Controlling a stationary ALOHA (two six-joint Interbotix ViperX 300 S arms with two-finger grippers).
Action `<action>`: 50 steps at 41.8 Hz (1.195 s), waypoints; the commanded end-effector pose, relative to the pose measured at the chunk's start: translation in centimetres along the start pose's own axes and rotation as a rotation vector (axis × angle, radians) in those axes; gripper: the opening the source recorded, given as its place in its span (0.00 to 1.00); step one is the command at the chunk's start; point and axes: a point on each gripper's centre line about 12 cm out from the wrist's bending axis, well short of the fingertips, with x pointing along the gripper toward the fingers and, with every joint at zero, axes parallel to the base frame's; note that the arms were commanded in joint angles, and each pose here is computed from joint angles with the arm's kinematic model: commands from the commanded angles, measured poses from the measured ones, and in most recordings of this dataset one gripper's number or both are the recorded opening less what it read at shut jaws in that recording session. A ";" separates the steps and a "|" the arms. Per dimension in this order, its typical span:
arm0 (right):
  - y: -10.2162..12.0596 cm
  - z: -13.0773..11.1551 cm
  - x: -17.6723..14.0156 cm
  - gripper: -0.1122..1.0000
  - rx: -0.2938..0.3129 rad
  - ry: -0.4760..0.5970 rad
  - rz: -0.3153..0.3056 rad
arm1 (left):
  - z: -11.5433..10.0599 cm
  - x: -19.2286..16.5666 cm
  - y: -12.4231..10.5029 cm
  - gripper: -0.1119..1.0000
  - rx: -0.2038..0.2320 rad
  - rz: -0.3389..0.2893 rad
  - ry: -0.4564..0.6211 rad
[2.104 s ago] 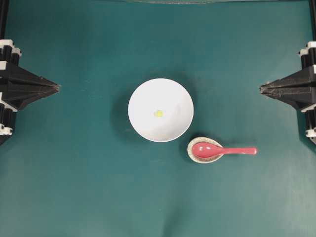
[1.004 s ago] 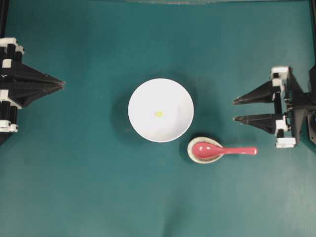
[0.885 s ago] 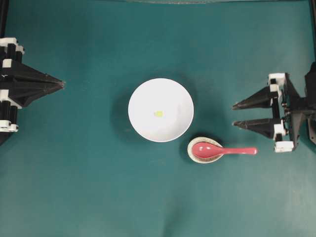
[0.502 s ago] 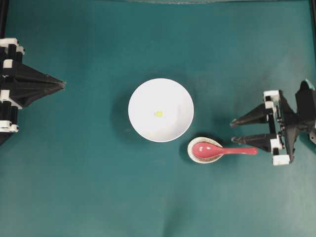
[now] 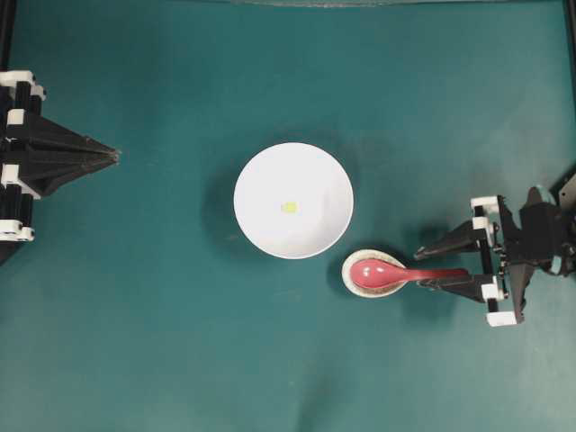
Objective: Scoop the yellow hexagonal prism block from the bowl with a spoon using the right arm.
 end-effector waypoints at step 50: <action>0.5 -1.7 0.9 0.32 -0.019 0.071 -0.010 | 0.3 0.3 0.0 0.10 0.000 0.001 0.012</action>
